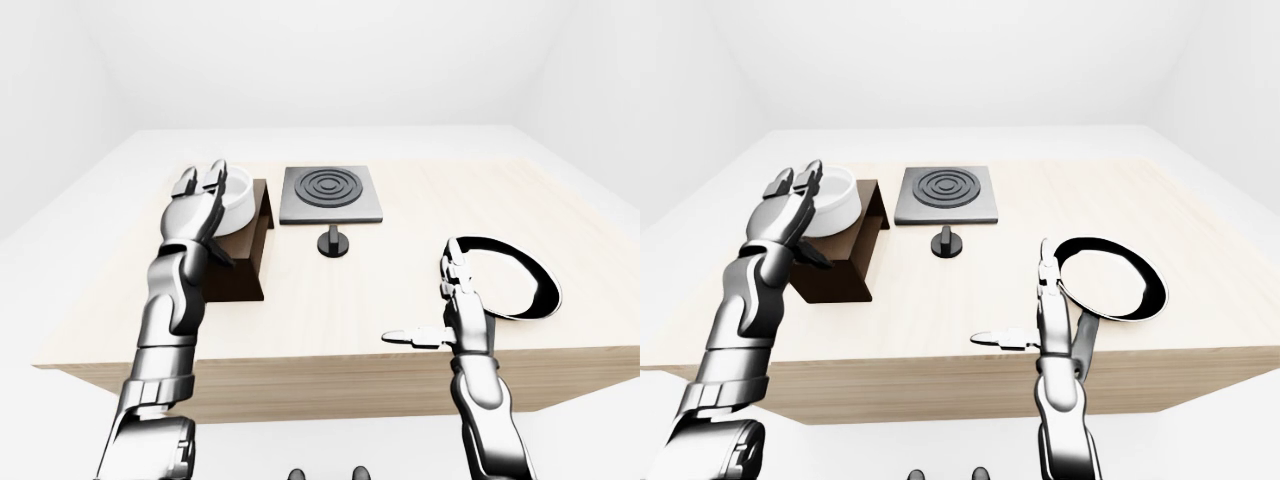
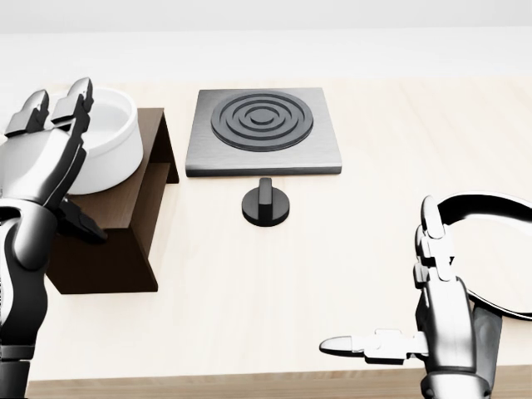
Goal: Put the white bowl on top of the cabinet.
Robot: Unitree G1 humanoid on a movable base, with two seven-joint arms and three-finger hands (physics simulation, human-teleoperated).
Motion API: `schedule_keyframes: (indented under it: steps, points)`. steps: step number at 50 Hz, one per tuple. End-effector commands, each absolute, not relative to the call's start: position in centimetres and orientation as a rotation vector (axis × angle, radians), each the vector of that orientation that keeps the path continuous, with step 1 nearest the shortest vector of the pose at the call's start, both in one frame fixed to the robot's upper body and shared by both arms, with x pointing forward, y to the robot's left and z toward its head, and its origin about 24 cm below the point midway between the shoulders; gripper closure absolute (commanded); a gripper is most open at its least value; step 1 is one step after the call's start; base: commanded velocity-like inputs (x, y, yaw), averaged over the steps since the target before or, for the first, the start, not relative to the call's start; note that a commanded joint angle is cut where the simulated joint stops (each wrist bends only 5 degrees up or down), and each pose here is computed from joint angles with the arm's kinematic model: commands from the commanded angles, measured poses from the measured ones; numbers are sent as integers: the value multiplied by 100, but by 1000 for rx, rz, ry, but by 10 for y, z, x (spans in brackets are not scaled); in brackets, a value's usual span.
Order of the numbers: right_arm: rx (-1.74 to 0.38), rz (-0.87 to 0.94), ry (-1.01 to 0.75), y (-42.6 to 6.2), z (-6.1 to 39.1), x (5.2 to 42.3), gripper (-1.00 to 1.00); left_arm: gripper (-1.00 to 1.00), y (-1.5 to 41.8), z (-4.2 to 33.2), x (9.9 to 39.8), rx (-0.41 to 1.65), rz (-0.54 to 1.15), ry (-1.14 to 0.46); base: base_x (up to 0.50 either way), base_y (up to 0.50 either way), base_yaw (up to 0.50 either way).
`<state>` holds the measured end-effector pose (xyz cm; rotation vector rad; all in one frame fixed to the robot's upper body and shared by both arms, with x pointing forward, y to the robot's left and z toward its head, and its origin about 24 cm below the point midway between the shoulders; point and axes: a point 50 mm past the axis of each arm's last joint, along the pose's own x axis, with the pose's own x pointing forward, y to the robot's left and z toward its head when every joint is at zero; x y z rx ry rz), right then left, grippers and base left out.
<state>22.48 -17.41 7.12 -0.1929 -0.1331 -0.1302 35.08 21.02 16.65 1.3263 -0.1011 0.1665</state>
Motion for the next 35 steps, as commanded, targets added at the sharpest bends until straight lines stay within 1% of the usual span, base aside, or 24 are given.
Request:
schedule_keyframes:
  steps: [1, 5, 9, 10, 11, 13, 14, 17, 20, 24, 25, 29, 30, 32, 35]
  points:
    - [-190, -134, -131, -175, 72, 226, -100, -100, 174, 163, 301, 1227, -45, -158, 0, 0, 0]
    - [-185, -136, -133, -174, 74, 226, -100, -100, 161, 166, 284, 1195, -93, -197, 0, 0, 0]
    - [-177, -139, -136, -175, 78, 227, -100, -100, 150, 173, 265, 1171, -93, -259, 0, 0, 0]
    - [-177, -139, -136, -175, 78, 227, -100, -100, 150, 173, 265, 1170, -93, -259, 0, 0, 0]
    - [-175, -141, -135, -175, 78, 229, -100, -100, 146, 179, 257, 1153, -86, -297, 0, 0, 0]
    - [-175, -141, -135, -175, 79, 229, -100, -100, 145, 179, 257, 1152, -86, -298, 0, 0, 0]
    - [-181, -144, -135, -174, 80, 232, -100, -100, 137, 185, 244, 1116, -92, -355, 0, 0, 0]
    - [-185, -145, -138, -173, 83, 233, -100, -100, 133, 186, 236, 1088, -104, -375, 0, 0, 0]
    - [-192, -146, -161, -170, 91, 235, -100, -100, 127, 187, 221, 955, -139, -433, 0, 0, 0]
    - [-200, -141, -185, -166, 96, 236, -100, -100, 123, 188, 209, 857, -166, -485, 0, 0, 0]
    - [-204, -138, -202, -164, 100, 236, -100, -100, 121, 195, 199, 804, -179, -535, 0, 0, 0]
    - [-209, -131, -227, -160, 106, 236, -100, -100, 120, 205, 183, 704, -180, -625, 0, 0, 0]
    - [-208, -129, -244, -159, 109, 236, -100, -100, 120, 206, 175, 645, -204, -643, 0, 0, 0]
    - [-208, -130, -257, -157, 112, 236, -100, -100, 121, 206, 165, 566, -239, -659, 0, 0, 0]
    - [-206, -127, -264, -155, 113, 237, -100, -100, 124, 201, 159, 467, -270, -645, 0, 0, 0]
